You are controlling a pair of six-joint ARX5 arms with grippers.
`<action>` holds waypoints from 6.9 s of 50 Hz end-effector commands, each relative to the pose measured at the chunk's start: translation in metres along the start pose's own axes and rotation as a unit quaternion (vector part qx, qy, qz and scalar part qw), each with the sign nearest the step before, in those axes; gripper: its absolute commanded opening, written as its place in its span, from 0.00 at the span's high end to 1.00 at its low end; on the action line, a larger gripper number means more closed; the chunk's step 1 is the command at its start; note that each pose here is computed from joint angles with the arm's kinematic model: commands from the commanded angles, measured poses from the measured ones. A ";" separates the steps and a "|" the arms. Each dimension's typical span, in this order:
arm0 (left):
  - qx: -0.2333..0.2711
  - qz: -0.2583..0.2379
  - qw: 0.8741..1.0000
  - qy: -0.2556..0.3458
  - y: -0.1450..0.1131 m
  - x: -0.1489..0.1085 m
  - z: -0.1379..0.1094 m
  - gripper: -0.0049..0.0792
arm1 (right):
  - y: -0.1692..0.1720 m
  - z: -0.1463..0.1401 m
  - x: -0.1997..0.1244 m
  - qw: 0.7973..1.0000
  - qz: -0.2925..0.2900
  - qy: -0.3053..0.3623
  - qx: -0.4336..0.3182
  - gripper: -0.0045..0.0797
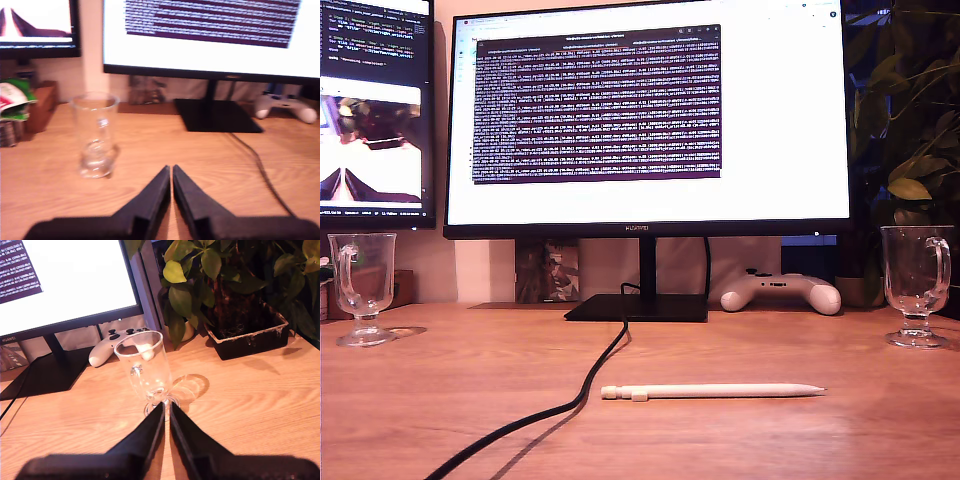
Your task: Pick the small glass cups in front of you with each of your hands, and place them behind the white pen
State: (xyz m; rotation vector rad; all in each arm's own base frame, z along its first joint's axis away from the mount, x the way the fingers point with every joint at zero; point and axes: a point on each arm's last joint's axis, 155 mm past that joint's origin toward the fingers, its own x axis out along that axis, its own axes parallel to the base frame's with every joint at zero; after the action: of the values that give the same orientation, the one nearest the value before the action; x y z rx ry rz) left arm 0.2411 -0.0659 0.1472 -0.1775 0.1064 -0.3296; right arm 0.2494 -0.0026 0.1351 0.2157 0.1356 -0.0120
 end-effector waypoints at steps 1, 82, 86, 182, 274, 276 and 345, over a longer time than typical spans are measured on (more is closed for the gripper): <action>-0.009 -0.005 1.000 0.018 0.000 0.003 -0.013 0.96 | 0.002 0.002 0.000 1.000 0.006 -0.004 0.001 0.96; -0.062 0.040 0.991 0.114 0.030 0.075 -0.021 0.96 | 0.029 0.015 0.102 0.916 -0.060 0.397 0.020 0.58; -0.062 0.040 0.991 0.114 0.030 0.075 -0.021 0.96 | 0.032 0.006 0.105 0.904 -0.062 0.423 0.017 0.58; -0.072 0.080 0.978 0.178 0.036 0.105 0.052 0.70 | 0.042 -0.028 0.136 0.891 -0.049 0.451 -0.001 0.96; -0.086 0.161 0.898 0.401 0.081 0.153 -0.024 0.73 | 0.042 -0.029 0.135 0.890 -0.045 0.453 -0.010 0.96; -0.086 0.161 0.898 0.400 0.082 0.154 -0.024 0.76 | 0.042 -0.029 0.135 0.890 -0.045 0.453 -0.010 0.96; -0.029 0.111 0.924 0.364 0.030 0.131 0.037 0.97 | 0.098 0.022 0.107 0.911 0.013 0.410 -0.047 0.96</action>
State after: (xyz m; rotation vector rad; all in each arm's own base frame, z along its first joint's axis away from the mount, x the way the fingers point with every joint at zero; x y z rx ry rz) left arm 0.3745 -0.0683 0.1465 -0.0990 0.9259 -0.1248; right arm 0.3567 0.0810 0.1370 0.1130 1.0465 0.0865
